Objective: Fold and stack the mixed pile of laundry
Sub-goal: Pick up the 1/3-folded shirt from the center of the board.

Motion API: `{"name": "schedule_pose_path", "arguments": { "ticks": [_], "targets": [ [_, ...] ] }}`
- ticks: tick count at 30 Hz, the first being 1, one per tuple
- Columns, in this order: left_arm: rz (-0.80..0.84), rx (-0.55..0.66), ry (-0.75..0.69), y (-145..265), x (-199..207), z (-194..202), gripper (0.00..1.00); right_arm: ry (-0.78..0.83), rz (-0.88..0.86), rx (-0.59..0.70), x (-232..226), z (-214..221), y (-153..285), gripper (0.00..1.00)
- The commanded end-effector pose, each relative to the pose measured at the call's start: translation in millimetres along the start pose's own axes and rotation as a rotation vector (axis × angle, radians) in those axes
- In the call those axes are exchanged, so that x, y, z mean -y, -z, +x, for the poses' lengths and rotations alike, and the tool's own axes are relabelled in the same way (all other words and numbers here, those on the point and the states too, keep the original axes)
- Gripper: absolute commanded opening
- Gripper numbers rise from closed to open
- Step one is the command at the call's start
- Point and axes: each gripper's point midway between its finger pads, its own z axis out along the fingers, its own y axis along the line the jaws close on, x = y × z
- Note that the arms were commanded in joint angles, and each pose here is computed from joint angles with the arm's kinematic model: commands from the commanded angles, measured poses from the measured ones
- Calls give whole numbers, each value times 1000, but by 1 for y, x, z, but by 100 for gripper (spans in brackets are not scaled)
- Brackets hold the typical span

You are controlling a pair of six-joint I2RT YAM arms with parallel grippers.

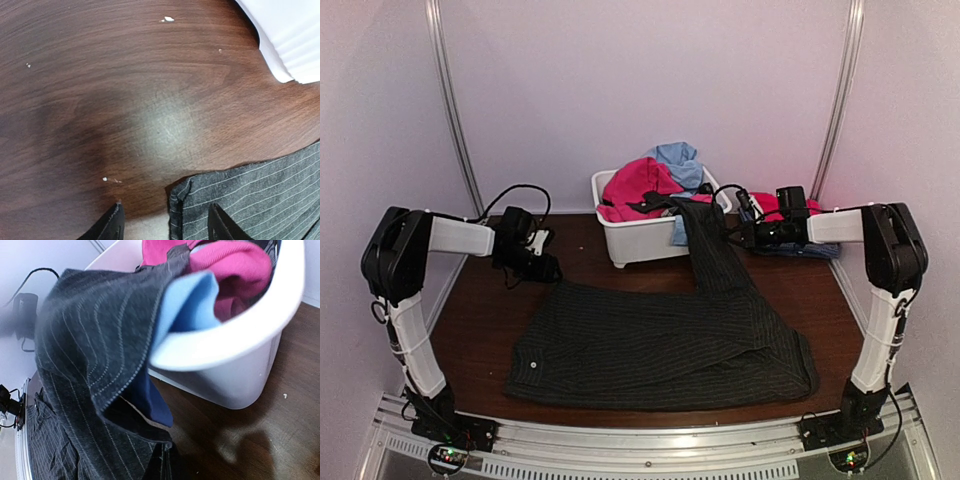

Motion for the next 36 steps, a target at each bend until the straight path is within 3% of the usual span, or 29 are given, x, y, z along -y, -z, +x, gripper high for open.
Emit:
{"name": "schedule_pose_path", "arguments": {
  "ticks": [1, 10, 13, 23, 27, 33, 36],
  "targets": [
    [27, 57, -106, -5, -4, -18, 57, 52, 98, 92, -20, -41, 29, 0],
    [201, 1, -189, -23, 11, -21, 49, 54, 217, 120, -18, -61, 50, 0],
    [199, -17, -217, -23, 11, -20, 41, 44, 236, 123, -14, -63, 50, 0],
    [162, -137, -221, -31, 1, 8, 36, 25, 257, 108, -6, -65, 46, 0],
    [197, -114, -228, -30, 8, 1, 28, 14, 275, 114, 0, -67, 45, 0],
    [212, -82, -226, -28, 12, -9, 0, 3, 300, 130, 8, -81, 43, 0],
    [184, -35, -210, -21, 9, -20, 0, 10, 314, 140, 11, -93, 42, 0]
  ]
}}
